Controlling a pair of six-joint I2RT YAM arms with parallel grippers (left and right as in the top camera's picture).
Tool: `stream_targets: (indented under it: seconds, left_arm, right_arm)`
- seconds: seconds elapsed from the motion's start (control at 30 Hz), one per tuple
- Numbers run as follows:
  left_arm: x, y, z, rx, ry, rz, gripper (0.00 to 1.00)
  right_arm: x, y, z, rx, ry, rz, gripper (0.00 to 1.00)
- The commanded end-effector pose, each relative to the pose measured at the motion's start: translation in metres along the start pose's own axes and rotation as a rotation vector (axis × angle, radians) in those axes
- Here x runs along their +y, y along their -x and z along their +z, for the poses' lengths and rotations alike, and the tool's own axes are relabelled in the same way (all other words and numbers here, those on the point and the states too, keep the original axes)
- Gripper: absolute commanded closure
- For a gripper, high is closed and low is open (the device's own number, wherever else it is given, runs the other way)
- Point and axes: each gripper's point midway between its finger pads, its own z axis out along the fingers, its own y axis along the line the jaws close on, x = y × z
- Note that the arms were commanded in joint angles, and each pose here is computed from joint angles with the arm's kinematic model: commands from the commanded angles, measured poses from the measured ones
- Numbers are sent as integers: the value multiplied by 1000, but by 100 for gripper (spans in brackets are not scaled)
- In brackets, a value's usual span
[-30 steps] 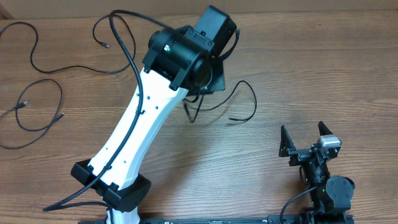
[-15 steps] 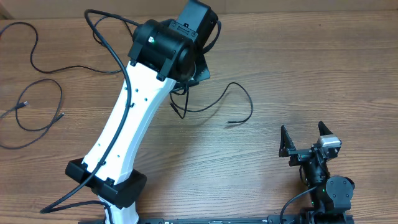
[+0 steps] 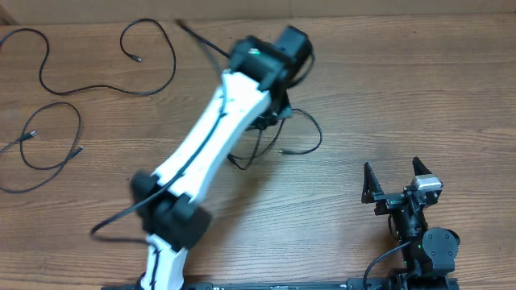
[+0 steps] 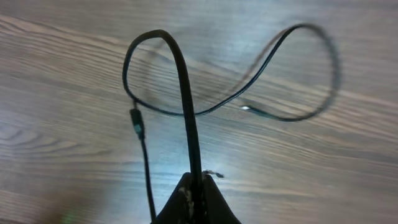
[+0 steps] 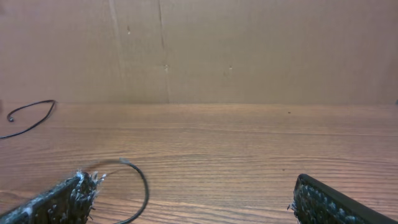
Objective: Untangle cables
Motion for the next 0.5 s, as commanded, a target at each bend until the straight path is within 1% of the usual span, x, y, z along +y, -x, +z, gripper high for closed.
stream_targets:
  seconds: [0.0, 0.23, 0.33, 0.37, 0.47]
  left_arm:
    - [-17, -13, 44, 85, 51, 10, 96]
    - [-53, -24, 107, 201, 8, 47, 96]
    - [-66, -31, 122, 249, -32, 53, 81]
    - [-70, -33, 124, 265, -53, 75, 70]
    - [-86, -39, 124, 300, -151, 199, 44]
  right_arm:
    - [-2, -2, 0, -2, -11, -6, 0]
    - [-2, -2, 0, -2, -11, -6, 0]
    - [-2, -2, 0, -2, -11, -6, 0]
    - [-2, -2, 0, -2, -11, -6, 0]
    - [-2, -2, 0, -2, -11, -6, 0]
